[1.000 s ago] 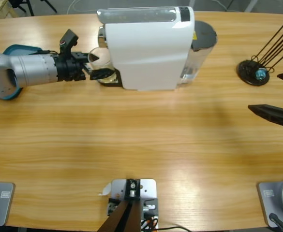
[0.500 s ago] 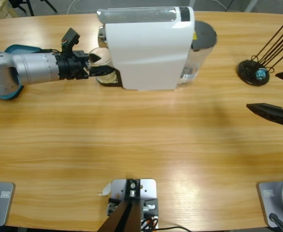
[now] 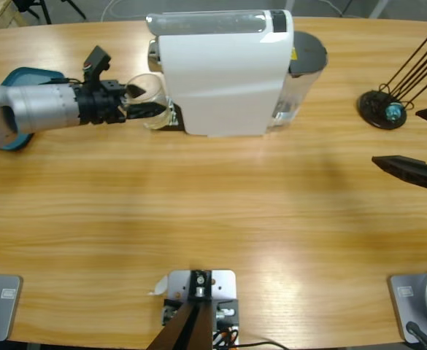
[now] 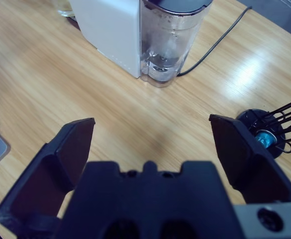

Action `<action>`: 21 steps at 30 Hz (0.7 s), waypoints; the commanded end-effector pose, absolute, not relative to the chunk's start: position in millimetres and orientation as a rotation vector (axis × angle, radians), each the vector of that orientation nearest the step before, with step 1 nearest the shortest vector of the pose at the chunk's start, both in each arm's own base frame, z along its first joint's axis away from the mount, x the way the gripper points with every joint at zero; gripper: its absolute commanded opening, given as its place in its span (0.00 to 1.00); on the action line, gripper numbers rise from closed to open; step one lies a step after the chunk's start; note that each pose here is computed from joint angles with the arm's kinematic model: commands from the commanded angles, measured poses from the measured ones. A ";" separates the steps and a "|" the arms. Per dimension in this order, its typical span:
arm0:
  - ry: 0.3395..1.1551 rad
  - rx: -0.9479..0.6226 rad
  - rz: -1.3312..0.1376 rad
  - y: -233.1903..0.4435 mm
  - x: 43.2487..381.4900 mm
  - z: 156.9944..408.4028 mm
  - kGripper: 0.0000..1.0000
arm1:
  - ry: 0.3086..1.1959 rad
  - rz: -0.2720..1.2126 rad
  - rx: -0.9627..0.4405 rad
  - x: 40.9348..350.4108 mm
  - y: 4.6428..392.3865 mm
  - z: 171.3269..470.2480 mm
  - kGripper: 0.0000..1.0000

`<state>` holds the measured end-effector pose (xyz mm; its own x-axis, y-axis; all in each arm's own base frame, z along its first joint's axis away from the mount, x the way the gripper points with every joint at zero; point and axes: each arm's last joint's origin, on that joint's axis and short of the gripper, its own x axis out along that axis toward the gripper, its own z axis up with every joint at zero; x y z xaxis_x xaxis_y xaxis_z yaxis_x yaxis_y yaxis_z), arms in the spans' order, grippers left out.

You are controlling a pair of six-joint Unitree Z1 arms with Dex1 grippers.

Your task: Pour coffee

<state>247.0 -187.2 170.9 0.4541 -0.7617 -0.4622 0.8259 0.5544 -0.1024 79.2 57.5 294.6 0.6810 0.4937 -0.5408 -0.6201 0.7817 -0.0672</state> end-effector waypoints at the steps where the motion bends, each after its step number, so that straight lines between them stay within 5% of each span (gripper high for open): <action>1: 0.440 0.150 -0.847 -150.7 220.5 197.8 0.48 | 0.581 0.644 -0.247 80.8 59.7 283.1 1.00; 11: 0.434 0.134 -0.276 -69.2 196.4 212.1 0.48 | 0.578 0.650 -0.243 79.7 59.4 283.5 1.00; 21: 0.542 -0.001 0.010 -16.3 200.5 191.8 0.48 | 0.576 0.656 -0.235 78.7 59.0 284.6 1.00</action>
<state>203.4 -44.2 203.8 0.8789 -0.1234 -0.4608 0.1604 0.9862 0.0418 79.1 57.9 294.7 0.6773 0.5006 -0.5391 -0.6231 0.7800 -0.0585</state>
